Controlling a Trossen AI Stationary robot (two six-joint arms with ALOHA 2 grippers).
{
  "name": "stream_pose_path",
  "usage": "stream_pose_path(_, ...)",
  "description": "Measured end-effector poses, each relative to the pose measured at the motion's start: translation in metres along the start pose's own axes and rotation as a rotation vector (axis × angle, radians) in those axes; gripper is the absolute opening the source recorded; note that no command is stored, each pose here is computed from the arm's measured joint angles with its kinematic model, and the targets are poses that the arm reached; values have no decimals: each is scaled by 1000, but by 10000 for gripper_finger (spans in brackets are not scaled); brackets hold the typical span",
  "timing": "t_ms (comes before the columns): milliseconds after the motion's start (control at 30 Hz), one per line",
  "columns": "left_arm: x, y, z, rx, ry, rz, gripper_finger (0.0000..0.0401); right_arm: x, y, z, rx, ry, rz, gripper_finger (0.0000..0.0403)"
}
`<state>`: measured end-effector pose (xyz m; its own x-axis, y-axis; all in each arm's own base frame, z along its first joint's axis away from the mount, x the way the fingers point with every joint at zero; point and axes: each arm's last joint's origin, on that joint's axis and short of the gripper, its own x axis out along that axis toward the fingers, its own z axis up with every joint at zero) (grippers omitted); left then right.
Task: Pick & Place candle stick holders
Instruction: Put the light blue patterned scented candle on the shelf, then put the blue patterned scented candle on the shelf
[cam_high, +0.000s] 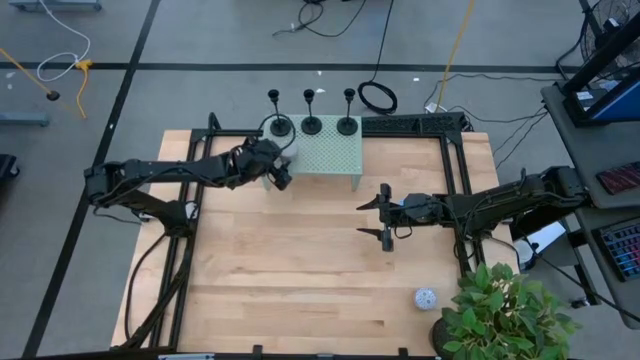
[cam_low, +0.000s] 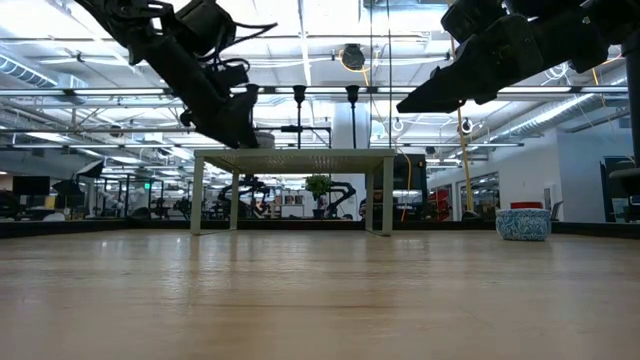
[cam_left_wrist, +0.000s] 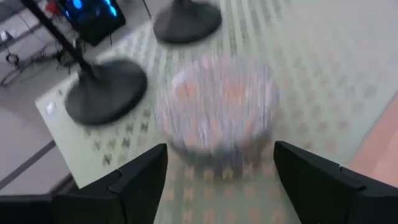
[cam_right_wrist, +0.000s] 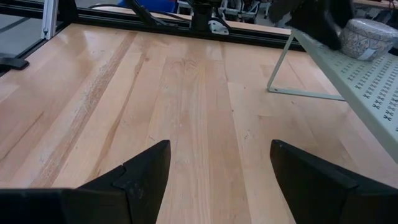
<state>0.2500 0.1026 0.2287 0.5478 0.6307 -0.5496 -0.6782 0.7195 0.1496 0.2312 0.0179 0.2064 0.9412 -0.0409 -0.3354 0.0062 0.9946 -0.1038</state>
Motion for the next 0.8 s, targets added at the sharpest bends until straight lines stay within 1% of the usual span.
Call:
stream_pose_path(200, -5, 2, -1, 1, 19, 3, 281, 0, 0, 0, 0, 0, 0, 267)
stream_pose_path(400, -19, 3, 7, -4, -45, -18, 274, -1, 0, 1, 0, -3, -1, 267)
stream_pose_path(600, -46, 6, 17, -19, -140, -54, 273, -12, -2, 7, 4, -29, -3, 267)
stream_pose_path(700, -62, 5, 21, 1, -197, -94, 273, -24, -4, 8, 11, 1, -3, 267)
stream_pose_path(800, -76, 2, 24, 19, -246, -164, 273, -36, -5, 4, 88, 62, -3, 267)
